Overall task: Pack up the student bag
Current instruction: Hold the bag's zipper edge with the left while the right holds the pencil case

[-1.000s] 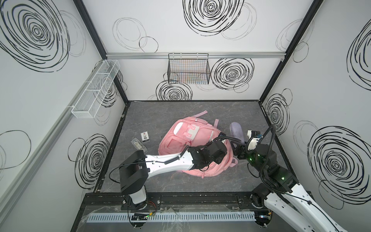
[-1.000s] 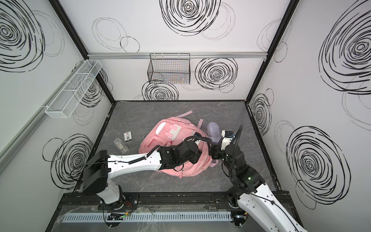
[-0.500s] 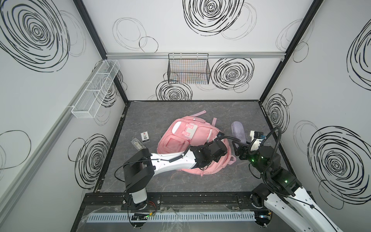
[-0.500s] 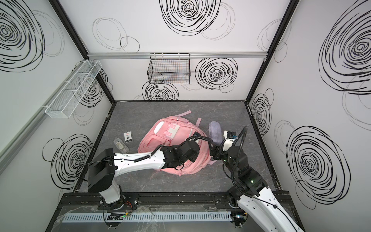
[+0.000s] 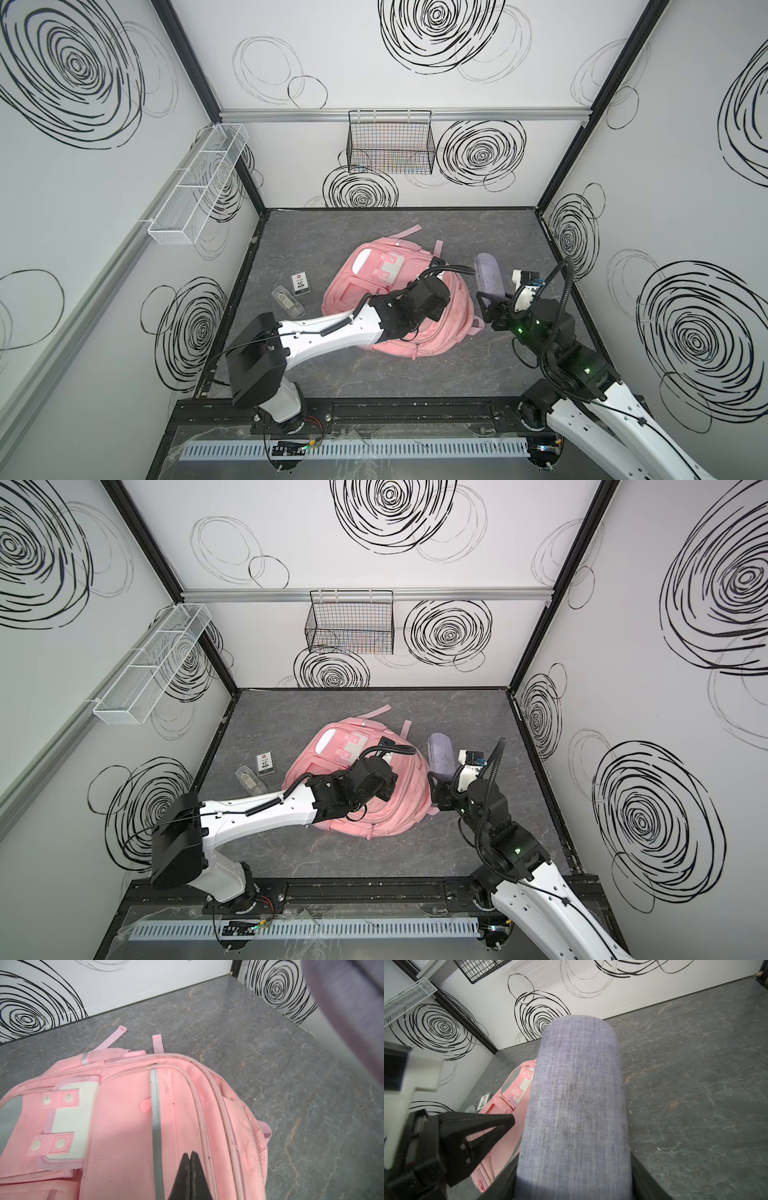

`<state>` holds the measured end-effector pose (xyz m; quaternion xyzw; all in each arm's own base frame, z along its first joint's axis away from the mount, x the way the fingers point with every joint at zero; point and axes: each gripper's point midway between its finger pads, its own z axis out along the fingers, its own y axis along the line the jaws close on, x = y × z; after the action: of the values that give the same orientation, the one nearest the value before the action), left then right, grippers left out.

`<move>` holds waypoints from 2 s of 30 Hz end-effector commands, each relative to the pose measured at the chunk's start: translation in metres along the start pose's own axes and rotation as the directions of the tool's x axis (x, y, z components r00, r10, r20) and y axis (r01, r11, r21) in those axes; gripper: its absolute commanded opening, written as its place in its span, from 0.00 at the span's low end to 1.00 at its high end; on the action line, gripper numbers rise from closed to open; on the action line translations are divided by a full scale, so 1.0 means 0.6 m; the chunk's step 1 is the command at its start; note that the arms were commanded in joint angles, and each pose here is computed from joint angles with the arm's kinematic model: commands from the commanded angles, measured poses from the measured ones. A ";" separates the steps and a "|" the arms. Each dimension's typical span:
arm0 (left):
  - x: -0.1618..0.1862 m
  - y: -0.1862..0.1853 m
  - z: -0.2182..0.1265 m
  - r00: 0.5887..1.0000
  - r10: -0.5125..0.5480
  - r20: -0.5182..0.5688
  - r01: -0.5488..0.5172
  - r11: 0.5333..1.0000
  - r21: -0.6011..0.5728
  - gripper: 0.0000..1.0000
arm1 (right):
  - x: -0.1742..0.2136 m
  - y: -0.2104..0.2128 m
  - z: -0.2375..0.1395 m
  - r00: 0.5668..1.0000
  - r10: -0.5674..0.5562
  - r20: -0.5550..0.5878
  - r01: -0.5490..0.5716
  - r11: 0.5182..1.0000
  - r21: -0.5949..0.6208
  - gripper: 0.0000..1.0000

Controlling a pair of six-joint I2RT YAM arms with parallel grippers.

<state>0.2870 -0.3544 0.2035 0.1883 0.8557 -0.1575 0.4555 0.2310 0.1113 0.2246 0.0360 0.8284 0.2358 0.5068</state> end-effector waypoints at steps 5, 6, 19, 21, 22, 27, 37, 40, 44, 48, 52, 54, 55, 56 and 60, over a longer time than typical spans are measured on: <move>-0.061 0.010 -0.044 0.984 -0.149 0.095 0.136 0.982 0.128 0.00 | -0.017 0.011 -0.003 0.999 0.031 0.032 -0.030 0.999 -0.029 0.24; -0.061 0.011 -0.044 0.984 -0.150 0.093 0.137 0.982 0.130 0.00 | -0.015 0.011 -0.001 0.999 0.032 0.027 -0.031 0.999 -0.030 0.24; 0.077 -0.049 0.055 0.985 0.025 -0.172 -0.012 0.997 0.078 0.50 | -0.017 0.005 -0.011 0.999 0.025 0.043 -0.025 1.000 -0.018 0.25; 0.086 -0.036 0.065 0.980 0.068 -0.187 -0.063 0.997 0.033 0.45 | -0.019 0.005 -0.013 0.999 0.027 0.047 -0.026 0.999 -0.019 0.25; 0.086 -0.030 0.067 0.980 0.082 -0.183 -0.081 0.997 0.011 0.39 | -0.020 0.005 -0.014 0.998 0.027 0.049 -0.027 0.999 -0.020 0.25; 0.080 -0.006 0.067 0.980 0.124 -0.157 -0.137 0.988 -0.072 0.24 | -0.017 0.006 -0.013 0.998 0.031 0.047 -0.030 0.999 -0.025 0.25; 0.093 -0.017 0.077 0.975 0.126 -0.181 -0.136 0.990 -0.044 0.37 | -0.018 0.005 -0.014 0.998 0.030 0.050 -0.029 0.999 -0.025 0.25; 0.099 -0.035 0.087 0.974 0.104 -0.203 -0.104 0.994 0.009 0.53 | -0.016 0.006 -0.011 0.998 0.030 0.047 -0.028 0.999 -0.029 0.25; 0.105 -0.043 0.101 0.968 0.118 -0.223 -0.119 0.993 0.007 0.55 | -0.013 0.006 -0.009 0.999 0.030 0.042 -0.028 0.999 -0.029 0.25; 0.114 -0.027 0.113 0.965 0.124 -0.229 -0.135 0.990 -0.033 0.36 | -0.011 0.006 -0.006 0.999 0.026 0.033 -0.025 0.999 -0.029 0.25; 0.104 -0.012 0.103 0.973 0.111 -0.202 -0.122 0.991 -0.047 0.05 | -0.009 0.006 -0.004 0.999 0.025 0.025 -0.024 0.999 -0.027 0.25; 0.087 -0.008 0.092 0.980 0.100 -0.173 -0.110 0.993 -0.048 0.00 | -0.007 0.006 -0.002 0.999 0.029 0.022 -0.028 0.999 -0.027 0.25; 0.073 -0.006 0.084 0.984 0.094 -0.151 -0.102 0.994 -0.046 0.00 | -0.006 0.007 0.000 0.999 0.029 0.020 -0.028 0.999 -0.031 0.25; 0.057 -0.005 0.074 0.988 0.085 -0.126 -0.090 0.995 -0.041 0.00 | -0.006 0.008 0.001 0.999 0.030 0.017 -0.030 0.999 -0.035 0.25; -0.017 -0.004 0.022 1.000 0.025 -0.006 -0.025 1.000 0.006 0.00 | 0.000 0.017 0.010 1.000 0.029 -0.003 -0.029 0.998 -0.062 0.24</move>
<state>0.2865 -0.3743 0.1472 0.2370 0.8804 -0.1189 0.3931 0.2301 0.1168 0.2210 0.0337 0.8311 0.2509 0.4952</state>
